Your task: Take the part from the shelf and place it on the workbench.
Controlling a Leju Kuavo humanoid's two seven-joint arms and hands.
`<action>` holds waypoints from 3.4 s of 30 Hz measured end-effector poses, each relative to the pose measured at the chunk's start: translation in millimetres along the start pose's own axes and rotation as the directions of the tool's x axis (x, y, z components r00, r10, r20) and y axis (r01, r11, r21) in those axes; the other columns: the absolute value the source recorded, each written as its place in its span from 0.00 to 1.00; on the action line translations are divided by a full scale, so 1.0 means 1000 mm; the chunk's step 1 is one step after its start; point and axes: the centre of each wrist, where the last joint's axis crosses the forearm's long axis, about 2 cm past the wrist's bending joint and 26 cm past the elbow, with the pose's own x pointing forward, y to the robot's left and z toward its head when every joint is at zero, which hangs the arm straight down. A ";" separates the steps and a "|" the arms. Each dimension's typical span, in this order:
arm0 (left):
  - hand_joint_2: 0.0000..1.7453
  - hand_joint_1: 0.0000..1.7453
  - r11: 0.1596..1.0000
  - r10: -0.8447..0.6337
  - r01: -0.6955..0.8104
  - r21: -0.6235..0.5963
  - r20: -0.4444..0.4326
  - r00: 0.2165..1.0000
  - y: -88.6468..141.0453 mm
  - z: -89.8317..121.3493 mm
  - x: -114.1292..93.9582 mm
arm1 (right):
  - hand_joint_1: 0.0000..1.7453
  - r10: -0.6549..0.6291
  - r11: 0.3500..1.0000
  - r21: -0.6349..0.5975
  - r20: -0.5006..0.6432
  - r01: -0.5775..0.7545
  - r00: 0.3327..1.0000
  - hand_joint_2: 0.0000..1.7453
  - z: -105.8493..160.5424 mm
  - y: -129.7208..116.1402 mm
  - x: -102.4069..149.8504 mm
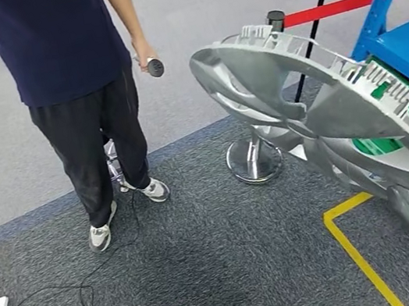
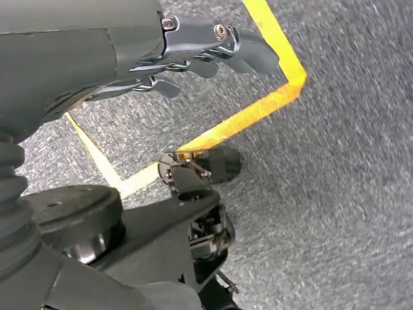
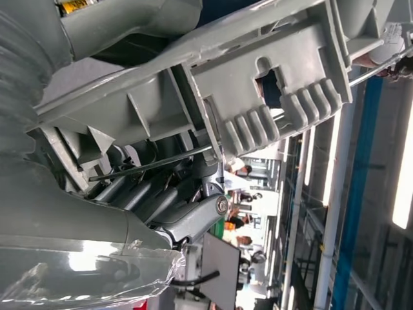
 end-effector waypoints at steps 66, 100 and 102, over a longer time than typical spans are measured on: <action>1.00 0.00 0.983 -0.157 0.159 0.090 -0.031 0.987 0.002 -0.001 0.002 | 1.00 -0.021 0.999 -0.038 0.033 0.022 0.999 1.00 -0.007 0.004 0.005; 1.00 0.00 0.970 -0.186 0.193 0.145 -0.055 0.981 0.005 0.001 -0.001 | 1.00 -0.034 0.999 -0.037 0.065 0.037 0.997 1.00 -0.011 0.004 0.008; 1.00 0.00 0.970 -0.187 0.193 0.146 -0.055 0.981 0.005 0.001 -0.001 | 1.00 -0.034 0.999 -0.037 0.067 0.036 0.997 1.00 -0.011 0.004 0.009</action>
